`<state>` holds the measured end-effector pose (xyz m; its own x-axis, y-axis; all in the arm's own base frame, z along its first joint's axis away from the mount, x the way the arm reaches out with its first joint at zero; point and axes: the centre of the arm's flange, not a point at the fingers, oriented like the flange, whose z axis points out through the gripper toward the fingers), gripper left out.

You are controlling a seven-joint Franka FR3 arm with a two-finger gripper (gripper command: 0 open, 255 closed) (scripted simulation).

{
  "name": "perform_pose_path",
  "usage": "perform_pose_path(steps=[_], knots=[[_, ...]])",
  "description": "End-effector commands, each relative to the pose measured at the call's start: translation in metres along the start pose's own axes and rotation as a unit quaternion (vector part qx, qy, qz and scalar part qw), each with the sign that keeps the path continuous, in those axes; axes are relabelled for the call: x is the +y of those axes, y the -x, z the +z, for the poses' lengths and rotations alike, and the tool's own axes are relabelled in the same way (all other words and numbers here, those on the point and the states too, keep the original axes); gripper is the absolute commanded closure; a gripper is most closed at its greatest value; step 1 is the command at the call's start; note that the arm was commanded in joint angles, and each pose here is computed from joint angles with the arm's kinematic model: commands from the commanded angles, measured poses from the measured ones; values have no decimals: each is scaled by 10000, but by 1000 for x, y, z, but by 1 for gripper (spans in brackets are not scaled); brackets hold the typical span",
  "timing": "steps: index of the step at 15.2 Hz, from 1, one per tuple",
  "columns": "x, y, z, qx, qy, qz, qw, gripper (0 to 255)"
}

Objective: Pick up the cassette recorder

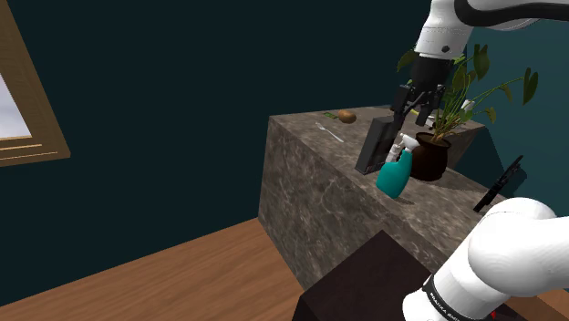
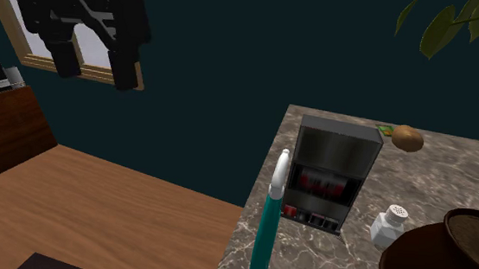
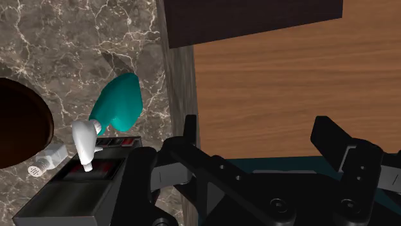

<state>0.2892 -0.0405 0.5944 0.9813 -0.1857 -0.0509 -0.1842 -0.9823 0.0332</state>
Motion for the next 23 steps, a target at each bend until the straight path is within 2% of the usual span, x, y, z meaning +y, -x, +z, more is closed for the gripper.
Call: perform_pose_path(steps=[1,3,6,9,12,14,17,20,23], knots=[[0,0,0,0,0,0,10000,0],[7,-26,5,-27,-22,416,9991,0],[21,-64,12,-66,-54,1039,9945,0],[40,-99,20,-106,-87,1658,9861,0],[64,-132,28,-145,-118,2271,9737,0],[81,-152,33,-171,-140,2674,9633,0],[110,-179,42,-209,-171,3271,9446,0],[143,-203,51,-246,-201,3854,9222,0],[178,-222,61,-282,-231,4422,8962,0]])
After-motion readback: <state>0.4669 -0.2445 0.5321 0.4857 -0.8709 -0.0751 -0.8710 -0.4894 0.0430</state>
